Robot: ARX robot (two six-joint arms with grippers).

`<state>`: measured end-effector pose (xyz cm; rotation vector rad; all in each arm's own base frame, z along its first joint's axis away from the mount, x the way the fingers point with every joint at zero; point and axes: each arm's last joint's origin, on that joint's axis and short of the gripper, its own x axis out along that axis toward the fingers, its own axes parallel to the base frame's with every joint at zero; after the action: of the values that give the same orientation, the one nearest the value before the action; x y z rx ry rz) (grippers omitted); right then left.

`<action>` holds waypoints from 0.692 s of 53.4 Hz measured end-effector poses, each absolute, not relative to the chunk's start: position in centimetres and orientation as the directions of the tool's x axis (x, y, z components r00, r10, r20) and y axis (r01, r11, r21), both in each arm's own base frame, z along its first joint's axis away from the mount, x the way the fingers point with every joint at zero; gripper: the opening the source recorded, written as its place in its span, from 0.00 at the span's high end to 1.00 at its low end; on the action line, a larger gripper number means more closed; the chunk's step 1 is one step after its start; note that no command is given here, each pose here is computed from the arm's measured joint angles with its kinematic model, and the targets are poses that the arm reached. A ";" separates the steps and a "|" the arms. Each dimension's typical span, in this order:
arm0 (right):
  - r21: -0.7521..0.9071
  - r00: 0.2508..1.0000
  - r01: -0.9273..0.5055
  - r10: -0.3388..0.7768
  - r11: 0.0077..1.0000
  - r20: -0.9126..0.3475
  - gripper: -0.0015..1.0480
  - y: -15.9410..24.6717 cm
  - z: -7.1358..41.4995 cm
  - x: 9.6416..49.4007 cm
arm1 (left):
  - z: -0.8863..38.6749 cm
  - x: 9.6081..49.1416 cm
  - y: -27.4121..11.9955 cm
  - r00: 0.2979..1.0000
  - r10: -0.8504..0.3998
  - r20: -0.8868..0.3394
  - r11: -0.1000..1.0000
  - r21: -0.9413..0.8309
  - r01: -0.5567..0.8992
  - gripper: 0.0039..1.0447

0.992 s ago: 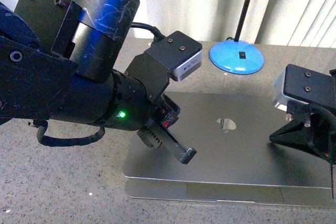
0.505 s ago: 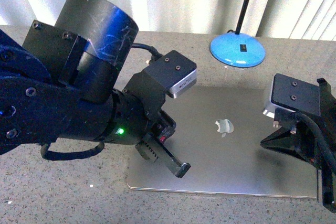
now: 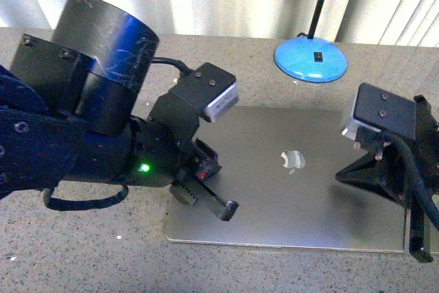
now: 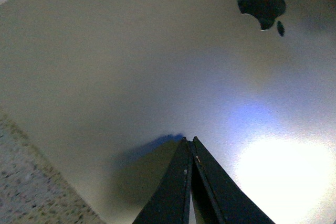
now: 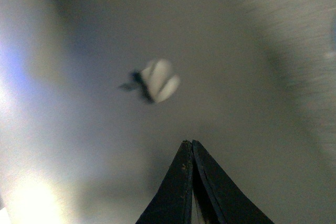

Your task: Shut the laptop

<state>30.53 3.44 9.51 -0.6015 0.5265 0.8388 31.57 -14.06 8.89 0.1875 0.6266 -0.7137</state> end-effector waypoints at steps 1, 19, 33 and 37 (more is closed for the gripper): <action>-0.295 0.589 -0.785 0.512 0.544 -0.625 0.97 3.4 10.0 30.7 | 9.7 31.8 -13.5 0.626 -0.544 -0.558 0.776 -0.051 0.629 0.97; -0.297 0.829 -0.508 0.365 0.809 -0.424 0.65 2.9 13.8 31.8 | 16.0 33.2 -10.2 0.885 -0.378 -0.272 0.924 -0.175 0.340 0.64; -0.047 1.000 0.011 -0.011 0.999 0.008 0.97 1.3 15.2 25.5 | 16.7 26.9 -5.4 1.000 0.005 0.012 1.000 -0.025 -0.004 0.97; -0.029 1.000 -0.009 0.008 1.000 -0.012 0.97 1.2 15.0 23.9 | 16.2 25.1 -4.4 1.000 -0.003 -0.007 1.000 -0.016 0.003 0.97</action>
<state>23.90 1.20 15.02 -0.0294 0.0123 0.0086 25.10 -4.45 16.23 -0.0164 0.0066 -0.0030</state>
